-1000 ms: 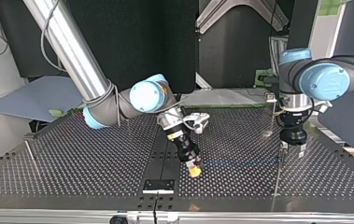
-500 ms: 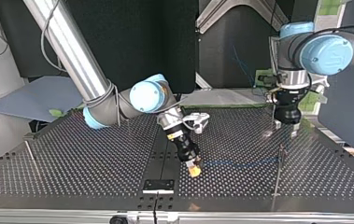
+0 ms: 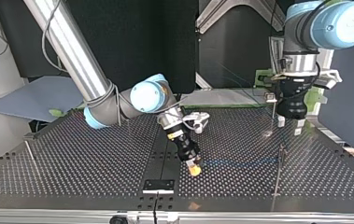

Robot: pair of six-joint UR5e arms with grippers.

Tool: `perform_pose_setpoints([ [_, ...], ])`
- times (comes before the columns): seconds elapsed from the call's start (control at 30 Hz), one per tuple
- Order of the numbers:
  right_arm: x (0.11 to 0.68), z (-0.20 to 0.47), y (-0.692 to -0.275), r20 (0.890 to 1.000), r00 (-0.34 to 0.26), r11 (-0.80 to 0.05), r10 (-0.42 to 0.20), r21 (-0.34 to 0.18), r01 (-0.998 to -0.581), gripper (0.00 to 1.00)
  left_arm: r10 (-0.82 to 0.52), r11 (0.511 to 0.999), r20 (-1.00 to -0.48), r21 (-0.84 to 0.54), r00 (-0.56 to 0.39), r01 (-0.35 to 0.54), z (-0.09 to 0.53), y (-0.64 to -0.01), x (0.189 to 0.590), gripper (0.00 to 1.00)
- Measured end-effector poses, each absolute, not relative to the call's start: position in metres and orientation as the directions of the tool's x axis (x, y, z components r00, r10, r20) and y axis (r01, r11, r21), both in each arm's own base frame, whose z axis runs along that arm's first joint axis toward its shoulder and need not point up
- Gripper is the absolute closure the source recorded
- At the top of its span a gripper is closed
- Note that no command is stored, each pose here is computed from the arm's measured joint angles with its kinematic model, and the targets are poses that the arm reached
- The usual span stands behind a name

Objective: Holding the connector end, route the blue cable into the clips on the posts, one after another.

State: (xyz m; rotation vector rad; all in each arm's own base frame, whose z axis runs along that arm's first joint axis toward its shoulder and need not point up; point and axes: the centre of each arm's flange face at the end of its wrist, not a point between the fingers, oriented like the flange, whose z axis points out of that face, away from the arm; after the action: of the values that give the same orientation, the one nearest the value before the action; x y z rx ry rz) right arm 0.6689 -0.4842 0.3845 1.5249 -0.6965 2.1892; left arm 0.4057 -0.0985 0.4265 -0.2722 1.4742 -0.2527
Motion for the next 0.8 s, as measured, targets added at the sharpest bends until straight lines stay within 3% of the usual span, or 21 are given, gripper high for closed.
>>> perform_pose_setpoints([
  [0.5, 0.668, 0.381, -0.486, 0.943, -0.331, -0.802, 0.026, -0.178, -0.571, 1.00, -0.325, 0.946, -0.937, -0.320, 0.132, 0.055, 0.442, -0.102, 0.406, 0.00],
  [0.8, 0.668, 0.376, -0.489, 0.945, -0.326, -0.799, 0.024, -0.178, -0.574, 1.00, -0.334, 0.943, -0.937, -0.331, 0.103, 0.044, 0.450, -0.102, 0.415, 0.00],
])
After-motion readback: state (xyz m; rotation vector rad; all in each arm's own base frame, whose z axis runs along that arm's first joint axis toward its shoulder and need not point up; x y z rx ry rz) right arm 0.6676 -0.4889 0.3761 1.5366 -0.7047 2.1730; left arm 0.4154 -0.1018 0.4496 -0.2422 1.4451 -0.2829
